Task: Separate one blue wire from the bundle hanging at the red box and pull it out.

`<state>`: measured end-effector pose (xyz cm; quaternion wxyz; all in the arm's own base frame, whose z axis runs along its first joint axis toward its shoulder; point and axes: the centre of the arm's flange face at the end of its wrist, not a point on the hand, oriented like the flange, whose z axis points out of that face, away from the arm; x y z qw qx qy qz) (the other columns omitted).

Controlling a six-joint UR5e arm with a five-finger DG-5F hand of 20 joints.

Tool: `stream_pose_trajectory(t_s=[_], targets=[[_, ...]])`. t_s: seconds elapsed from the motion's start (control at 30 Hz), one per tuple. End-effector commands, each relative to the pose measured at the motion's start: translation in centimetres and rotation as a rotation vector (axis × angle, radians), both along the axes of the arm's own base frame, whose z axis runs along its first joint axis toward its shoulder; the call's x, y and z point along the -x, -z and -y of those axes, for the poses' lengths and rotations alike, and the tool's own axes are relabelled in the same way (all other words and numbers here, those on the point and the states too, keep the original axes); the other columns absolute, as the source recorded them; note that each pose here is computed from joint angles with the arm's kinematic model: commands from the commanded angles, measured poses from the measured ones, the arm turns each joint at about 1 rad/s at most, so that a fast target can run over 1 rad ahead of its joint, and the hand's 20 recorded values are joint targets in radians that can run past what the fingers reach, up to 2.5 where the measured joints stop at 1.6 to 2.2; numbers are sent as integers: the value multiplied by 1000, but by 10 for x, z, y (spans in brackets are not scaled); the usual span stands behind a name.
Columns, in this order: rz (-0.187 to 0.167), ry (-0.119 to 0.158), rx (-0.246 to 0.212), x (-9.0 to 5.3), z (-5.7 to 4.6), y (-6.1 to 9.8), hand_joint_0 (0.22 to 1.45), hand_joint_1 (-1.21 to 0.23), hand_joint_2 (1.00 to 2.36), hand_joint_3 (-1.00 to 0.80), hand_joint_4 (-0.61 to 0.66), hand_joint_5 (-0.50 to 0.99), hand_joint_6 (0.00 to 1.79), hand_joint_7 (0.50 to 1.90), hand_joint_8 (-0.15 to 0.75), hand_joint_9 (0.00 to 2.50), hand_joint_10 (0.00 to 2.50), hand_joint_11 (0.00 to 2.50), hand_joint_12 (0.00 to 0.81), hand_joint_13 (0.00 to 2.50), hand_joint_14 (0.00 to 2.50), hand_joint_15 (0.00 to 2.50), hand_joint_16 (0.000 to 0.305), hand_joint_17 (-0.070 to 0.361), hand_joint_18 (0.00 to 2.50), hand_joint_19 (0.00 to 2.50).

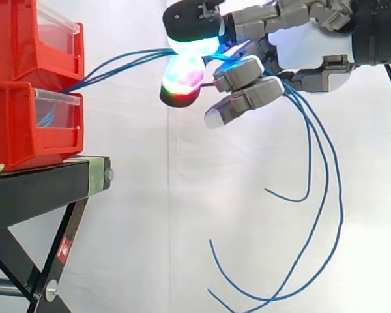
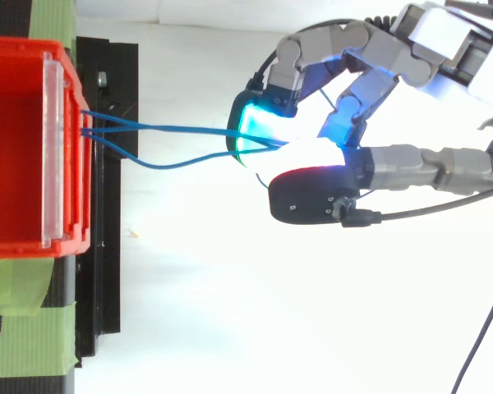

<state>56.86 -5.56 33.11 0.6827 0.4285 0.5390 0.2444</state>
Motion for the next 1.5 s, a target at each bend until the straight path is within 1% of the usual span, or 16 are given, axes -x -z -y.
stream_pose_trajectory(t_s=[0.0, 0.1, 0.47, 0.57, 0.6, 0.63, 0.73, 0.87, 0.93, 1.1, 1.33, 1.47], targets=[[-2, 0, 6, 0, 1, -1, 685, -786, 1026, -194, 234, -162, 651, 1155, 308, 1200, 369, 1781, 304, 1402, 204, 1639, 41, 92, 568, 555], [-1, 2, 7, 0, 2, -1, 667, -787, 1022, -244, 231, -163, 650, 1163, 304, 1178, 375, 1776, 317, 1392, 200, 1628, 41, 93, 552, 564], [-3, 5, 14, 0, 3, -1, 641, -790, 1012, -370, 236, -166, 648, 1159, 305, 1160, 337, 1780, 313, 1382, 158, 1637, 41, 93, 536, 569], [-4, 5, 17, 0, 3, -1, 608, -689, 1010, -395, 239, -164, 645, 1160, 306, 1187, 336, 1773, 316, 1386, 182, 1623, 42, 95, 527, 585], [-5, 5, 18, 0, 3, -1, 596, -610, 1009, -408, 242, -162, 644, 1162, 308, 1192, 336, 1765, 314, 1388, 194, 1617, 43, 96, 530, 588], [-5, 5, 18, 0, 3, -1, 590, -557, 1009, -401, 245, -160, 643, 1165, 316, 1203, 338, 1753, 313, 1391, 190, 1607, 44, 98, 537, 584], [-6, 7, 23, 0, 4, 0, 626, -503, 1014, -352, 237, -155, 640, 1171, 304, 1232, 354, 1778, 309, 1408, 180, 1603, 44, 98, 543, 588], [-6, 7, 25, 0, 4, -1, 638, -486, 1015, -331, 244, -154, 638, 1160, 300, 1234, 355, 1772, 312, 1413, 170, 1610, 44, 98, 549, 586], [-7, 7, 25, 0, 4, 0, 648, -470, 1017, -311, 244, -152, 631, 1164, 310, 1240, 347, 1770, 312, 1425, 108, 1623, 44, 98, 550, 588], [-6, 7, 25, 0, 4, -1, 668, -445, 1021, -253, 254, -146, 613, 1167, 305, 1269, 296, 1787, 311, 1438, 62, 1641, 44, 99, 554, 584], [-6, 7, 25, 0, 4, -1, 677, -441, 1024, -192, 224, -129, 562, 1271, 298, 1305, 222, 1810, 308, 1466, 3, 1666, 44, 99, 561, 586], [-6, 7, 27, 0, 4, -1, 683, -452, 1025, -162, 217, -126, 557, 1277, 305, 1317, 199, 1841, 309, 1470, 0, 1672, 44, 99, 558, 589]])
